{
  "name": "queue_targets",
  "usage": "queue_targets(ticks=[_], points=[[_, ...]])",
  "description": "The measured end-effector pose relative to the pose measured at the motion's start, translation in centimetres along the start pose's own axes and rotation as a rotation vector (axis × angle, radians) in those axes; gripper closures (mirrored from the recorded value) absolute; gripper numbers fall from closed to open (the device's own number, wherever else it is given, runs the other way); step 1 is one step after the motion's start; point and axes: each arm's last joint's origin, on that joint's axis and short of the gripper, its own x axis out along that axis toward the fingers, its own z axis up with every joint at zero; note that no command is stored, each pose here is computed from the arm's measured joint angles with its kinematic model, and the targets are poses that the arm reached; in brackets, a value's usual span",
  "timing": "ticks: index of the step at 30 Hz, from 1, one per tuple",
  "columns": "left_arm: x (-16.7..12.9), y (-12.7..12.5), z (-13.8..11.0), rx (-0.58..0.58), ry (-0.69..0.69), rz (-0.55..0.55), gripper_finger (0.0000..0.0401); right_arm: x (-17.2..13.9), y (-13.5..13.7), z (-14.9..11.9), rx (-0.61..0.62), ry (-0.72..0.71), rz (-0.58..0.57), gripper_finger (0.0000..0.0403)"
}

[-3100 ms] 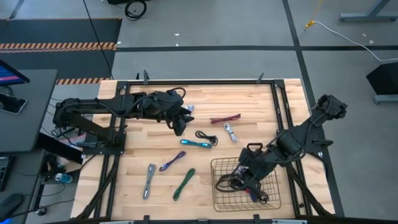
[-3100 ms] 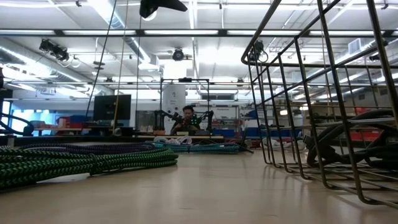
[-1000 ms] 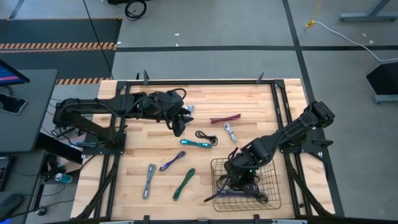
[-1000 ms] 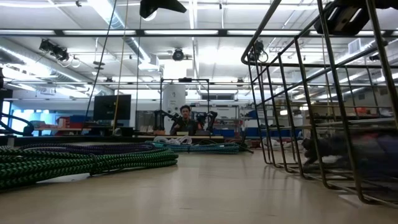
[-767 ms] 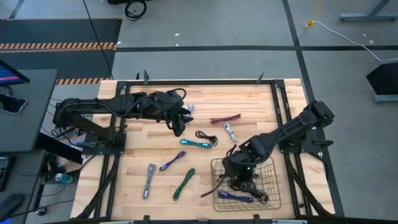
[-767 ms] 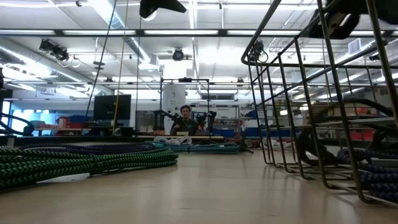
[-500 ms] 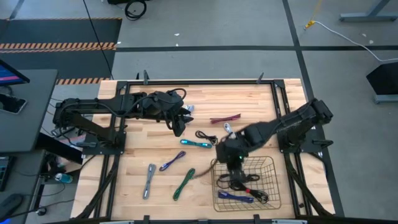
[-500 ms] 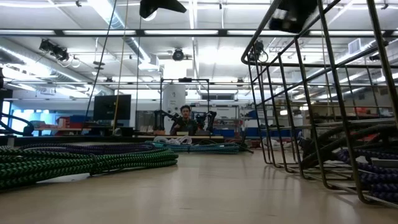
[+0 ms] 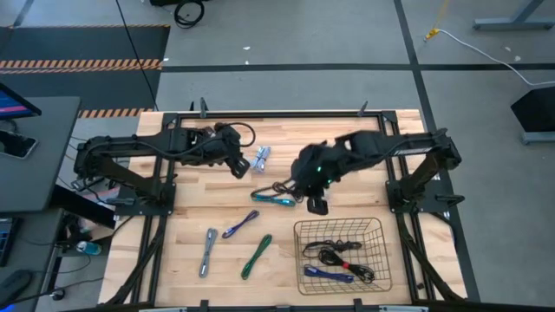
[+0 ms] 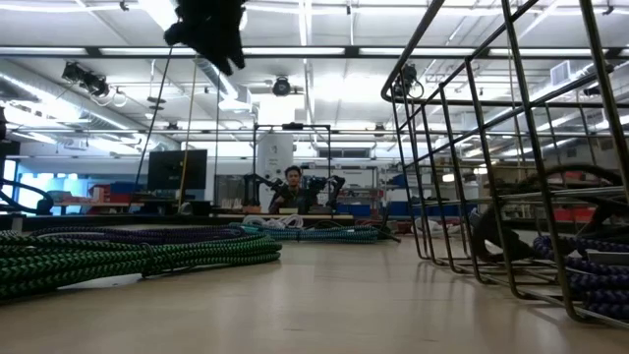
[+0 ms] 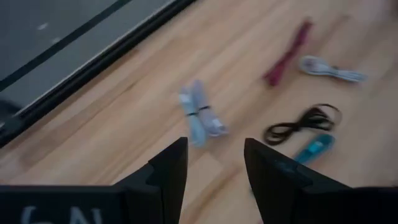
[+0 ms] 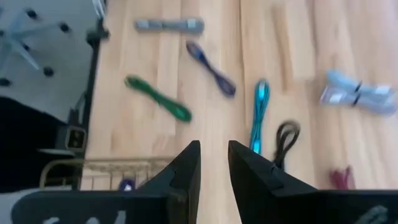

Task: Pick and place USB-C Cables
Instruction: Put the purple charger cable into the wire basket

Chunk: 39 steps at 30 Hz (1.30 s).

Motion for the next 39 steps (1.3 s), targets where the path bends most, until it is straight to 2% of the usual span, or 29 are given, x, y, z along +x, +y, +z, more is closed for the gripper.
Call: queue_targets(ticks=[5,10,17,23,32,36,39], points=[[1.3,0.0,-0.2,-0.014,0.068,0.044,0.0236,-3.0,-0.6,1.8,-0.046,-0.120,-0.004,0.0316],[3.7,-2.3,-1.6,0.014,0.219,0.004,0.0236,-5.7,-1.0,2.9,-0.096,-0.211,-0.015,0.0316],[6.7,-6.6,-5.4,0.101,0.439,0.009,0.0236,-8.3,-1.7,3.8,-0.166,-0.299,-0.043,0.0316],[7.3,-9.4,-8.8,0.132,0.615,-0.024,0.0236,-9.8,-2.1,4.0,-0.225,-0.337,-0.066,0.0316],[5.7,-13.0,-11.7,0.093,0.621,-0.152,0.0236,-11.0,-2.9,3.6,-0.254,-0.345,-0.098,0.0316],[5.2,-13.7,-12.9,0.123,0.630,-0.151,0.0236,-11.0,-3.0,3.5,-0.257,-0.329,-0.100,0.0316],[5.5,-13.9,-13.9,0.158,0.653,-0.111,0.0232,-11.1,-3.0,3.4,-0.277,-0.326,-0.103,0.0316]])
